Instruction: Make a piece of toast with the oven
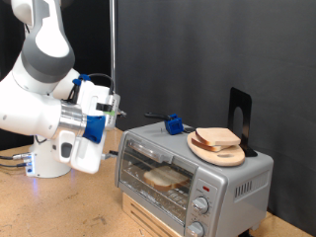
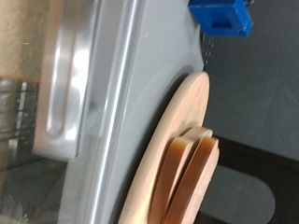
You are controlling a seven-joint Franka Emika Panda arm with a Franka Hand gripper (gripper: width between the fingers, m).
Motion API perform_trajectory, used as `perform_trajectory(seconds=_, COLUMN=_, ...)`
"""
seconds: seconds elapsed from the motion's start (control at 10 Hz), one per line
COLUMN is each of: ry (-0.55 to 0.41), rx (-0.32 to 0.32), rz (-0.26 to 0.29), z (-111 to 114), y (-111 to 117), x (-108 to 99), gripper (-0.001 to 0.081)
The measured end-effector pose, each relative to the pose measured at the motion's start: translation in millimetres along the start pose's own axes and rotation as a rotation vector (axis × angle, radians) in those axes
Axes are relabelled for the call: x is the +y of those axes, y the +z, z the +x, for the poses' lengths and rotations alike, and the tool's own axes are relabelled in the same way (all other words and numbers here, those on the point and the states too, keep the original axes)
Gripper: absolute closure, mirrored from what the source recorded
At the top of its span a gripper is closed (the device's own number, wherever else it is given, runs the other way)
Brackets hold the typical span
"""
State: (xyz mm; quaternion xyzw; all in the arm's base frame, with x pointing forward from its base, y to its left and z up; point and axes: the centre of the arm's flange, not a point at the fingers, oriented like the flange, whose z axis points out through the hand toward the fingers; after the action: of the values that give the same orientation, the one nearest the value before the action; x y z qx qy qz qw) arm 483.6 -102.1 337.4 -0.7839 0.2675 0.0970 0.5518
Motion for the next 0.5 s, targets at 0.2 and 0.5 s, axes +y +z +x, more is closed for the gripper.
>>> perform_trajectory(seconds=0.2, ry=0.037, rx=0.041, rz=-0.008, z=27.6, y=0.6, x=-7.7, gripper=-0.0002)
perform_trajectory(seconds=0.5, ry=0.061, rx=0.136, rz=0.006, z=50.0, y=4.6, x=-14.2, gripper=-0.0002)
